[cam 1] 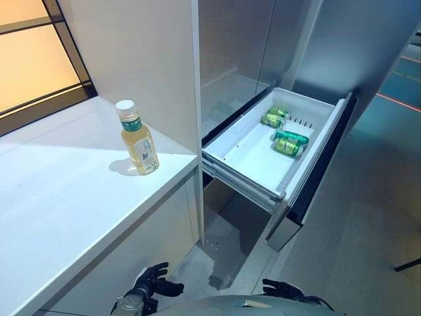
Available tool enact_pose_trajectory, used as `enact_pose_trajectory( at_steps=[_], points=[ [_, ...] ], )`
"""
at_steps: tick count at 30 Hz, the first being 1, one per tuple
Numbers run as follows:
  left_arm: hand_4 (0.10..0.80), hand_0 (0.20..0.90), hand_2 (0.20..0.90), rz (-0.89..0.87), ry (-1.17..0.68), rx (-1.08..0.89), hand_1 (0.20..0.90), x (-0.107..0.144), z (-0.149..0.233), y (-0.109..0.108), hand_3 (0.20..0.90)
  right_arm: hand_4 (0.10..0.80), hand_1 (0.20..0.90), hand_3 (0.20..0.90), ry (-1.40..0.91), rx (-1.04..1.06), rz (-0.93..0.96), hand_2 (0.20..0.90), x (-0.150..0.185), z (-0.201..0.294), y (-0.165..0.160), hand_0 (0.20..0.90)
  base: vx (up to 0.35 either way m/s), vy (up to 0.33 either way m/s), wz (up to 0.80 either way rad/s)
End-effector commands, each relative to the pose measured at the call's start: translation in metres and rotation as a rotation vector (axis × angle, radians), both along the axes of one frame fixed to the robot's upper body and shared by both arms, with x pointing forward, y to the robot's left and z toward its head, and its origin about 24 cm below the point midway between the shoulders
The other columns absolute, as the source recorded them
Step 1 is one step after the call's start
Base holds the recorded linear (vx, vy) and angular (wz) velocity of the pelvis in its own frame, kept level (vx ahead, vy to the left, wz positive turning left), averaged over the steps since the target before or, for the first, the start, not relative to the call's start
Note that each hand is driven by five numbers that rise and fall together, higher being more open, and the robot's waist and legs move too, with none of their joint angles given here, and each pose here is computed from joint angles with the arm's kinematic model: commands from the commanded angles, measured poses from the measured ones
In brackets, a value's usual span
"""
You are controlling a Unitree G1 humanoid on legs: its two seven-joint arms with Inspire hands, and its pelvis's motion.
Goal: Put drinks into fridge and close the fridge
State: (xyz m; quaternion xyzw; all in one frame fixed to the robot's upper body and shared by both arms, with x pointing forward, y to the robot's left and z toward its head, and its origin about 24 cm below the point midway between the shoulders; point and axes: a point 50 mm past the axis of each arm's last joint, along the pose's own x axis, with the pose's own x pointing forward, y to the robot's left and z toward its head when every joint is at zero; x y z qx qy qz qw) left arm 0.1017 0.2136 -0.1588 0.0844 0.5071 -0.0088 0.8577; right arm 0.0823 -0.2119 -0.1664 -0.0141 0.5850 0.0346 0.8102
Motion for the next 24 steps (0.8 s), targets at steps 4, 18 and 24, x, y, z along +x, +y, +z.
enact_pose_trajectory(
  at_steps=[4,18,24],
  points=[
    [0.8,0.9,0.9,0.008,-0.14,-0.061,0.9,0.029,0.009,-0.012,0.9,0.8,0.9,0.9,-0.013,0.015,0.048,0.9,0.01,0.0,0.008,0.9,0.0,0.0,0.0],
    [0.8,0.9,0.9,-0.02,-0.199,-0.14,0.9,0.038,0.014,-0.02,0.9,0.8,0.9,0.9,-0.019,0.021,0.055,0.9,0.012,0.001,0.008,0.9,0.0,0.0,0.0],
    [0.8,0.9,0.9,-0.038,-0.241,-0.156,0.9,0.043,0.017,-0.024,0.9,0.8,0.9,0.9,-0.02,0.026,0.058,0.9,0.013,0.001,0.009,0.9,0.0,0.0,0.0]
  ],
)
